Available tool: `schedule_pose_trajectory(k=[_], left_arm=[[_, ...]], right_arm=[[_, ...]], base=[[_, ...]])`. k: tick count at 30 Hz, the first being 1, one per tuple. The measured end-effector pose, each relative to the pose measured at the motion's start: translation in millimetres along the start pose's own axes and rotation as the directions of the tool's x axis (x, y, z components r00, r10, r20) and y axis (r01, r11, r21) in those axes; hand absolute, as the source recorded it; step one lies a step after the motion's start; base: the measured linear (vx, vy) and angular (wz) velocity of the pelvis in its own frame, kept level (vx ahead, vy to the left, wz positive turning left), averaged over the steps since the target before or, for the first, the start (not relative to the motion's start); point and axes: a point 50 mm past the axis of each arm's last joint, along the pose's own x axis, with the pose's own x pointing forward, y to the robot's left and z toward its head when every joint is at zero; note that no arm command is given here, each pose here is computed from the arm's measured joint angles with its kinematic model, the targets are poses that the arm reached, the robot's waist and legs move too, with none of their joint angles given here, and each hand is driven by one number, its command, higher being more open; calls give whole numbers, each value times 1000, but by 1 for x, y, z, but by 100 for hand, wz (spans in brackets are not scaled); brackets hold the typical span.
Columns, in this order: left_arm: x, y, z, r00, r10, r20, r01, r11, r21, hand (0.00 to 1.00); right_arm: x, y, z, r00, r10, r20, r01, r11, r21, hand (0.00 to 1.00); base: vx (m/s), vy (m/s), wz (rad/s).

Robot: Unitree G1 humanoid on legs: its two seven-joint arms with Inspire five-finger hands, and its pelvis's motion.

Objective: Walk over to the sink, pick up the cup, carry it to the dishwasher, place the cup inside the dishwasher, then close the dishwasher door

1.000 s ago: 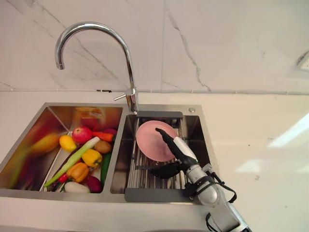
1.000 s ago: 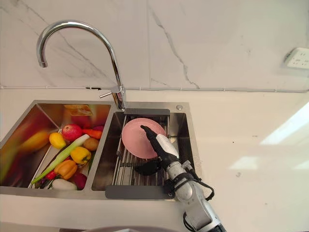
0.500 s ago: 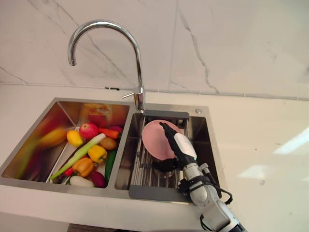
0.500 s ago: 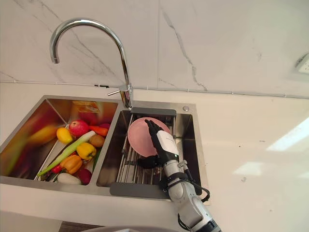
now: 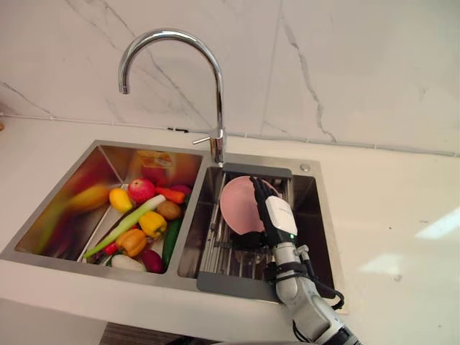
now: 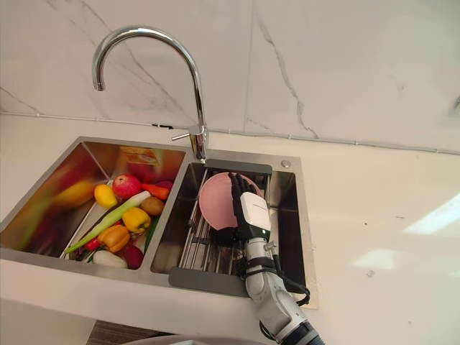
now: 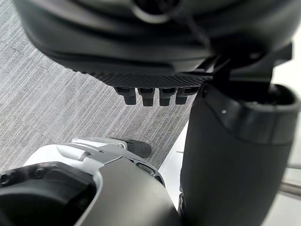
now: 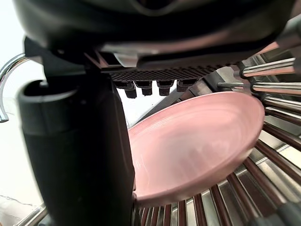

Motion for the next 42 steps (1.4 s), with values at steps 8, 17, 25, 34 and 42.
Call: schedule_pose_trajectory(k=[8,17,25,34,42], left_arm=[[0,2,1,1000,-4,6,4,1000,2,100],[0,3,2,1000,-5,10,5,1000,5,100],[0,3,2,1000,-5,10,5,1000,5,100],[0,4,2,1000,-4,9,4,1000,5,100],[0,4,2,1000,-3,8,3,1000,5,100]], right_arm=[[5,4,2,1000,15,6,-14,1000,-19,100],[7,10,6,992,115,49,-115,993,-6,100],[10,12,4,979,199,48,-199,980,-5,100],[12,12,3,966,257,27,-256,966,-20,0],[10,10,3,992,126,14,-125,991,-41,0]], base=[[-13,3,2],[0,0,0],[0,0,0],[0,0,0],[0,0,0]])
